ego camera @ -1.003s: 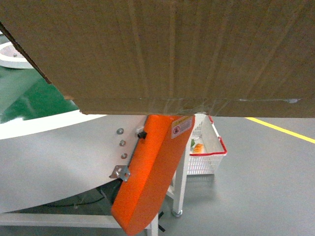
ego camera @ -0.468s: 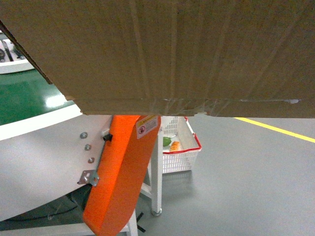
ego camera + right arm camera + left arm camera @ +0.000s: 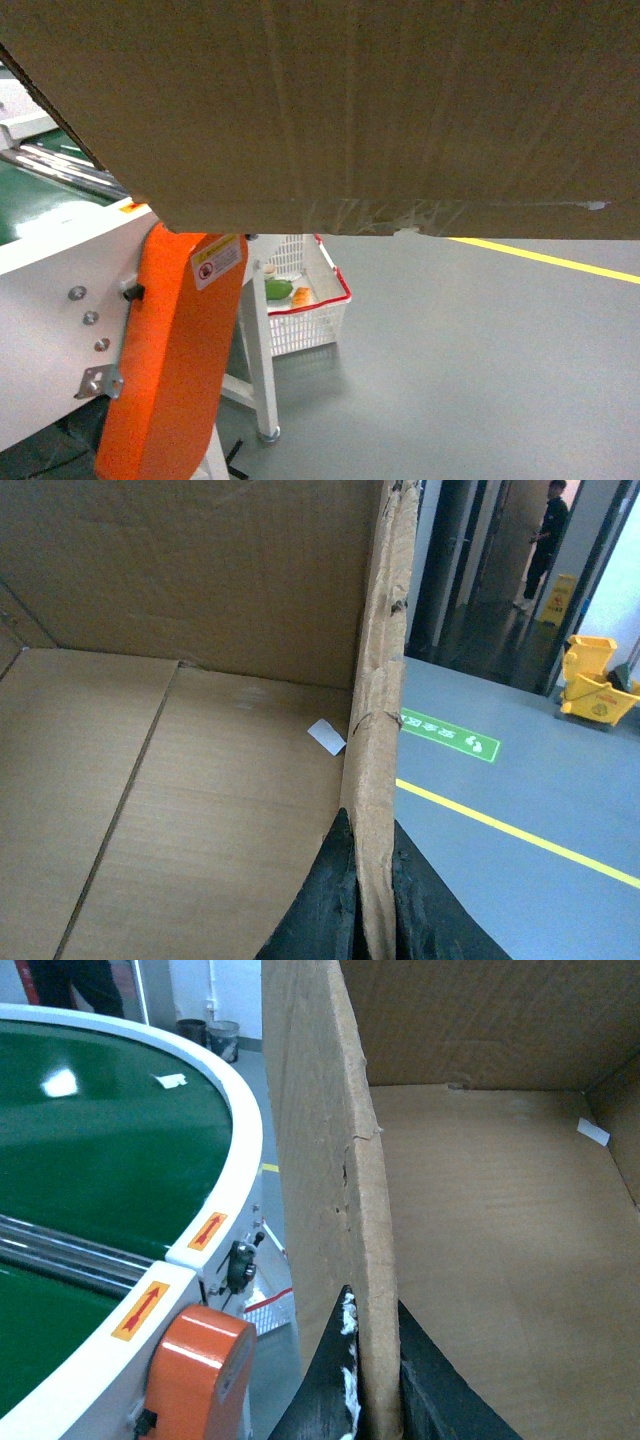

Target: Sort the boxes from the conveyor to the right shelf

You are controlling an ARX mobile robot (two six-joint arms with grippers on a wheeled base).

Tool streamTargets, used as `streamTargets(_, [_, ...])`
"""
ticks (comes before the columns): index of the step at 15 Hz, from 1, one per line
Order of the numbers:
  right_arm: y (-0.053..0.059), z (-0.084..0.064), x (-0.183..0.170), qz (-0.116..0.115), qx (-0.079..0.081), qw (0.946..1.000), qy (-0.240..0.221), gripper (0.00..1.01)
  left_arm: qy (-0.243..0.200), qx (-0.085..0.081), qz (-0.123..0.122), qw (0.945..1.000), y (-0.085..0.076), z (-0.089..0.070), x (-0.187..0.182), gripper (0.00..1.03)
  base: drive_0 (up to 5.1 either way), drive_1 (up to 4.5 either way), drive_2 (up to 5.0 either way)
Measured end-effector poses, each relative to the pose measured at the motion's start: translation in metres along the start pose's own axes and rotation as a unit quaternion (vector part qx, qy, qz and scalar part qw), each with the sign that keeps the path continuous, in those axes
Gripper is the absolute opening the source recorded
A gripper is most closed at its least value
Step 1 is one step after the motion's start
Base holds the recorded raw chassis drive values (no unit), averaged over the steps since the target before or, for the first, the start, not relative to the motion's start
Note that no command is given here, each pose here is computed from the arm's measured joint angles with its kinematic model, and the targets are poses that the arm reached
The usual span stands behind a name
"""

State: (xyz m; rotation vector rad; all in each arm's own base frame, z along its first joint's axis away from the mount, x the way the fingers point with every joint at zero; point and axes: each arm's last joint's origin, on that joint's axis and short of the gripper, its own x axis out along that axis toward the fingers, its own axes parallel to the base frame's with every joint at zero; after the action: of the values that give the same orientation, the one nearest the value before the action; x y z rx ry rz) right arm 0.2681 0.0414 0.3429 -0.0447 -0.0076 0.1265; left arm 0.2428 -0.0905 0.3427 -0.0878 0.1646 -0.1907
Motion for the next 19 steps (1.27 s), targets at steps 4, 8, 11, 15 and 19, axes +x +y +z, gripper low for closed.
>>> streamTargets(4, [-0.0001, 0.0000, 0.0000, 0.000, 0.000, 1.0000, 0.000, 0.03, 0.000, 0.000, 0.000, 1.0000, 0.0000, 0.0000, 0.0000, 0.02, -1.7, -1.66, -1.7])
streamTargets(8, [-0.0001, -0.0001, 0.0000, 0.000, 0.000, 1.0000, 0.000, 0.03, 0.000, 0.000, 0.000, 1.0000, 0.0000, 0.0000, 0.0000, 0.02, -1.6, -1.58, -1.6])
streamTargets(11, [0.0000, 0.0000, 0.0000, 0.000, 0.000, 1.0000, 0.000, 0.03, 0.000, 0.000, 0.000, 1.0000, 0.0000, 0.0000, 0.0000, 0.02, -1.6, -1.58, -1.6])
streamTargets(15, [-0.0001, -0.0001, 0.0000, 0.000, 0.000, 1.0000, 0.000, 0.03, 0.000, 0.000, 0.000, 1.0000, 0.0000, 0.0000, 0.0000, 0.02, -1.6, -1.58, -1.6])
streamTargets(19, [0.0001, -0.0001, 0.0000, 0.000, 0.000, 1.0000, 0.000, 0.03, 0.000, 0.000, 0.000, 1.0000, 0.0000, 0.0000, 0.0000, 0.02, -1.6, -1.58, -1.6])
